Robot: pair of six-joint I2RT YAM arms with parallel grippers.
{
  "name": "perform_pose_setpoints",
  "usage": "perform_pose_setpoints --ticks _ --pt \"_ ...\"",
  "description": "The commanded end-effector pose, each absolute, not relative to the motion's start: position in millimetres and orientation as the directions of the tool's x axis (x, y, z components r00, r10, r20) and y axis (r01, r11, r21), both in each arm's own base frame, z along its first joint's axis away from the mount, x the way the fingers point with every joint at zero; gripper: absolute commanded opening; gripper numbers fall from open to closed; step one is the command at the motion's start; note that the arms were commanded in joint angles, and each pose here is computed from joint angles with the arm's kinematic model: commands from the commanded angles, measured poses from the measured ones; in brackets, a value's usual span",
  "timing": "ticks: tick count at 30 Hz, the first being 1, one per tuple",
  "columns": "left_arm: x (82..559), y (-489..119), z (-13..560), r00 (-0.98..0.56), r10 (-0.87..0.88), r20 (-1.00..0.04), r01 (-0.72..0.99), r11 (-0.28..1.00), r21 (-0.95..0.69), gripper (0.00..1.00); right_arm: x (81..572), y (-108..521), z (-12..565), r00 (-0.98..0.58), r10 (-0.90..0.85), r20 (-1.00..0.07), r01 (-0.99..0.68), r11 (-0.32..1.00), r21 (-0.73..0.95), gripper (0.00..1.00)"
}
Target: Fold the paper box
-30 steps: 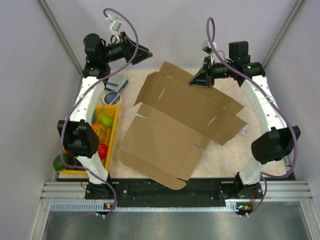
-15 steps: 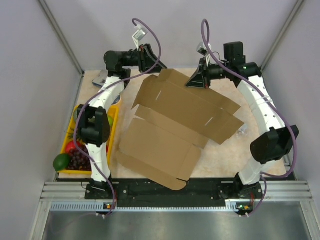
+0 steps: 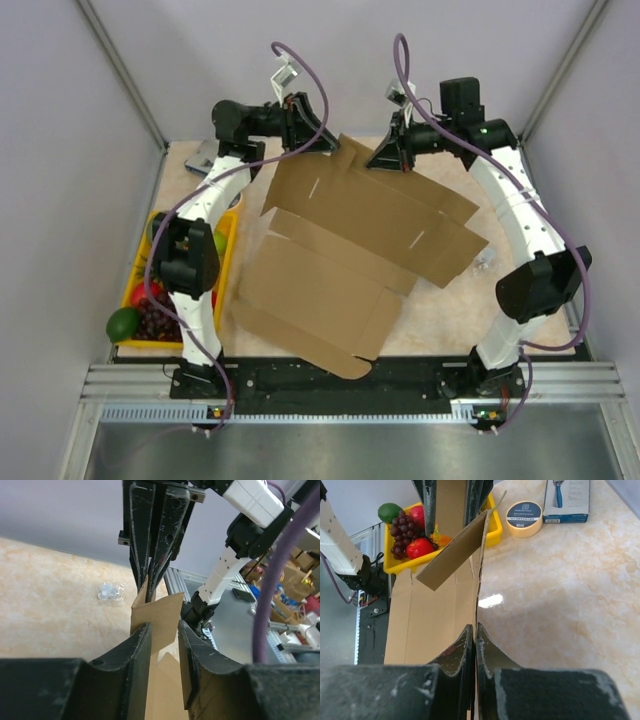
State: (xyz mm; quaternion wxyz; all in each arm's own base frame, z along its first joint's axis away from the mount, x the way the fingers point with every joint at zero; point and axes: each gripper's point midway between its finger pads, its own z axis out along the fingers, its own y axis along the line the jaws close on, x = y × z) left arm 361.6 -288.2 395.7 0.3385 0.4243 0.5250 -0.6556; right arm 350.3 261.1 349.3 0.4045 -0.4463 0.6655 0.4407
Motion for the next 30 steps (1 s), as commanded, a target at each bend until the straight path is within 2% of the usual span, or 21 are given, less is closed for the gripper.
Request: perform_pose_setpoints --ticks 1,2,4,10,14,17,19,21,24,25,29,30 --pt "359 -292 420 -0.219 -0.066 -0.974 0.968 -0.144 -0.208 0.32 334 279 389 -0.155 -0.192 -0.969 -0.984 0.116 0.135 0.0" --pt "364 -293 402 -0.366 -0.02 -0.93 0.927 -0.094 -0.363 0.27 331 281 389 -0.151 -0.192 -0.97 -0.985 0.108 0.132 0.0" --pt "381 -295 404 -0.23 -0.031 -0.973 0.972 0.028 -0.231 0.23 331 281 389 -0.151 -0.193 -0.97 -0.985 0.108 0.132 0.0" --pt "391 -278 410 -0.141 -0.04 -0.989 0.947 0.286 -0.146 0.31 330 281 384 -0.156 -0.2 -0.967 -0.985 0.11 0.136 0.0" --pt "391 -265 410 -0.079 -0.055 -0.995 0.915 0.393 -0.094 0.41 327 280 384 -0.151 -0.204 -0.967 -0.985 0.116 0.129 0.0" --pt "388 -265 407 -0.081 -0.048 -0.996 0.919 0.383 -0.093 0.53 328 280 387 -0.15 -0.199 -0.968 -0.985 0.113 0.13 0.0" --pt "383 -272 402 -0.101 -0.041 -0.994 0.942 0.319 -0.109 0.54 327 281 389 -0.147 -0.196 -0.97 -0.986 0.107 0.128 0.0" --pt "366 -281 403 -0.122 -0.045 -0.991 0.973 0.194 -0.129 0.53 327 282 389 -0.145 -0.195 -0.97 -0.986 0.104 0.127 0.0" --pt "357 -293 395 -0.145 -0.008 -0.989 0.983 0.117 -0.145 0.52 325 284 391 -0.143 -0.194 -0.971 -0.987 0.097 0.126 0.0" --pt "360 -297 386 -0.176 0.008 -0.984 0.98 0.096 -0.174 0.51 324 284 391 -0.14 -0.194 -0.971 -0.988 0.095 0.123 0.0" --pt "371 -303 387 -0.205 -0.002 -0.979 0.973 0.104 -0.204 0.3 323 290 391 -0.121 -0.204 -0.972 -0.99 0.094 0.104 0.0" --pt "373 -304 392 -0.2 -0.01 -0.98 0.974 0.11 -0.2 0.21 323 290 391 -0.12 -0.204 -0.972 -0.99 0.094 0.102 0.0"
